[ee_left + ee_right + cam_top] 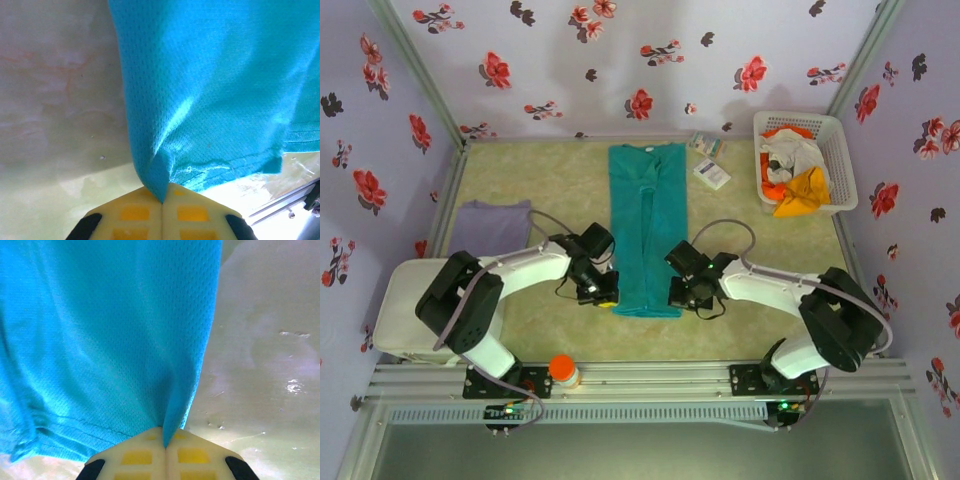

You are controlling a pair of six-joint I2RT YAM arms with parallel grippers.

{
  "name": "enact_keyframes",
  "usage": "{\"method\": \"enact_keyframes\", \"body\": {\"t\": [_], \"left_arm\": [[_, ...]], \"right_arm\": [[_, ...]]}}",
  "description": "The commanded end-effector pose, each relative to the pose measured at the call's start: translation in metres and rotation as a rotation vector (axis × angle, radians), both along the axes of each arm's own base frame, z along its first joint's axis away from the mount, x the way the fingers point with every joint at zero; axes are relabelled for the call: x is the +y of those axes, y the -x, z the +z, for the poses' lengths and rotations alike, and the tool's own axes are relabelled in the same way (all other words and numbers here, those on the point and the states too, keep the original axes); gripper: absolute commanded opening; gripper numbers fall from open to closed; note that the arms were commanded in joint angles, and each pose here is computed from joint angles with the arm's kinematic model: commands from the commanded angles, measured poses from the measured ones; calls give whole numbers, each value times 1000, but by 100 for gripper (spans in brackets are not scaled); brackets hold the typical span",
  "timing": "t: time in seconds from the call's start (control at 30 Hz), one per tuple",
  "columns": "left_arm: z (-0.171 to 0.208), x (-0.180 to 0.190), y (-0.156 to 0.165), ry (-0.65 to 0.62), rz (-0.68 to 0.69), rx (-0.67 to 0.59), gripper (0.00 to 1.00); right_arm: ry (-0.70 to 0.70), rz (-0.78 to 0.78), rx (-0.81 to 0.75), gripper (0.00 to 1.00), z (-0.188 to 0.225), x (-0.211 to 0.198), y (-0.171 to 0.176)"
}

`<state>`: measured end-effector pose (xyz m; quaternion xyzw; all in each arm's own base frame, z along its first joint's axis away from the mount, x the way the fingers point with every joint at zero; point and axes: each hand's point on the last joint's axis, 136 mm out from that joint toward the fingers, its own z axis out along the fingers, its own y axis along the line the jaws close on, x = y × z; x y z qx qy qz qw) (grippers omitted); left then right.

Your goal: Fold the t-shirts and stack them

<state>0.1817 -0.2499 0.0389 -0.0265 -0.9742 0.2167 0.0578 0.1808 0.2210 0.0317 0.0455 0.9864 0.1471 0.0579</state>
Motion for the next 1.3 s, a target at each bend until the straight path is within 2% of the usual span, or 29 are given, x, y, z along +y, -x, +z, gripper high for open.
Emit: {"method": "enact_keyframes", "body": {"t": [0.0, 0.33, 0.5, 0.73, 1.27], "left_arm": [[24, 3, -11, -17, -38, -56, 0], [57, 6, -46, 21, 17, -86, 0], [74, 4, -71, 38, 15, -129, 0], [95, 2, -112, 54, 2, -193, 0], [95, -4, -206, 12, -49, -248, 0]], "right_arm": [[-20, -65, -63, 0, 17, -1, -12], [-81, -137, -136, 0, 54, 3, -54], [-147, -181, -164, 0, 69, 1, -82], [-140, -173, -228, 0, 92, -2, -127], [-195, -164, -255, 0, 97, -5, -230]]}}
